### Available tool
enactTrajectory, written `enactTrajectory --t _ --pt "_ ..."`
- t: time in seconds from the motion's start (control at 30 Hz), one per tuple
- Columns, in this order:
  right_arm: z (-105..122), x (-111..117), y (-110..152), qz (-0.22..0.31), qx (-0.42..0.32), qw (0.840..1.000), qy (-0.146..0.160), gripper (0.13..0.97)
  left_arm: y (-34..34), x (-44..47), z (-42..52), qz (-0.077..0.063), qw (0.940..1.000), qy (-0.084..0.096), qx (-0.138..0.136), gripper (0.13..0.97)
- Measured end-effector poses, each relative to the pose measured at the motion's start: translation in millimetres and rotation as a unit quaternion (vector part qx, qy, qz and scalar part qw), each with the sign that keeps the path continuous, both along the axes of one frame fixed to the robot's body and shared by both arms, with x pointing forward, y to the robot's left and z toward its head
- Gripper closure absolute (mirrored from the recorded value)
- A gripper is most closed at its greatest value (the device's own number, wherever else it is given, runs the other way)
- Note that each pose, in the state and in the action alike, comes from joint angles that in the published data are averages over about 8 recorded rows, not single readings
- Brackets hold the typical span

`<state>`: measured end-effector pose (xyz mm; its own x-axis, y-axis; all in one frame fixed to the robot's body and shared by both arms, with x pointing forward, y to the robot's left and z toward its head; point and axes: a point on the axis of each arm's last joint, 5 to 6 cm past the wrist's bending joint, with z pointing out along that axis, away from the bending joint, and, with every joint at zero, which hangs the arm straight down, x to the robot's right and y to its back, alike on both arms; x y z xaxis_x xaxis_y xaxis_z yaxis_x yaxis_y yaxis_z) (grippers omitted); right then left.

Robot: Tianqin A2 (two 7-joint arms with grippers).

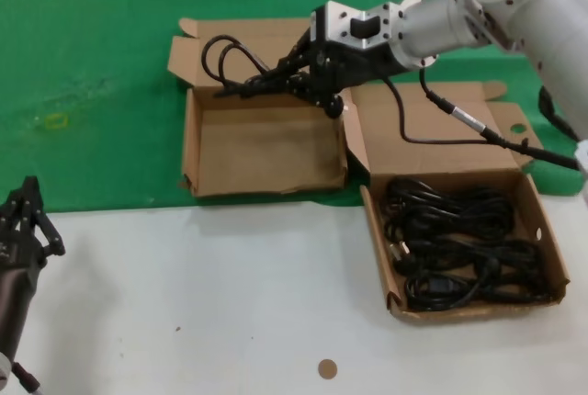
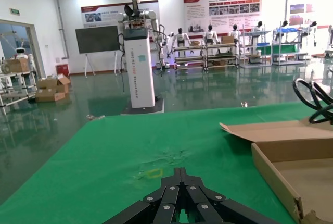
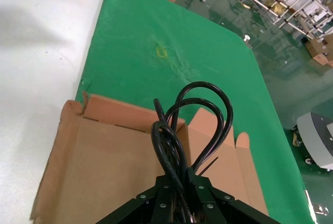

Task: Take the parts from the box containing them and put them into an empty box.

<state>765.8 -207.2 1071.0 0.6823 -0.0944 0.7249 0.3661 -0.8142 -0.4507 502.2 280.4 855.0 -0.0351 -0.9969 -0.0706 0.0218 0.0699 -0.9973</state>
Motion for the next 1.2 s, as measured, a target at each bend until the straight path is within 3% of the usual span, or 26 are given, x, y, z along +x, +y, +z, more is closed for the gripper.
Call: enactTrajectory --t 0.57,0.87,1.13,1.2 --pt "-13 8 -1 -0.023 -0.007 1.0 -0.002 0.912 0.0 0.0 0.0 0.0 1.0 0.0 0.0 0.953" --pt "-13 9 -2 -0.027 -0.007 1.0 -0.004 0.84 0.0 0.0 0.0 0.0 1.0 0.0 0.0 0.953" --pt "-10 8 -3 -0.024 -0.005 1.0 -0.007 0.698 0.0 0.0 0.0 0.0 1.0 0.0 0.0 0.953" --pt "-9 8 -4 -0.024 -0.003 1.0 -0.008 0.698 0.0 0.0 0.0 0.0 1.0 0.0 0.0 0.953"
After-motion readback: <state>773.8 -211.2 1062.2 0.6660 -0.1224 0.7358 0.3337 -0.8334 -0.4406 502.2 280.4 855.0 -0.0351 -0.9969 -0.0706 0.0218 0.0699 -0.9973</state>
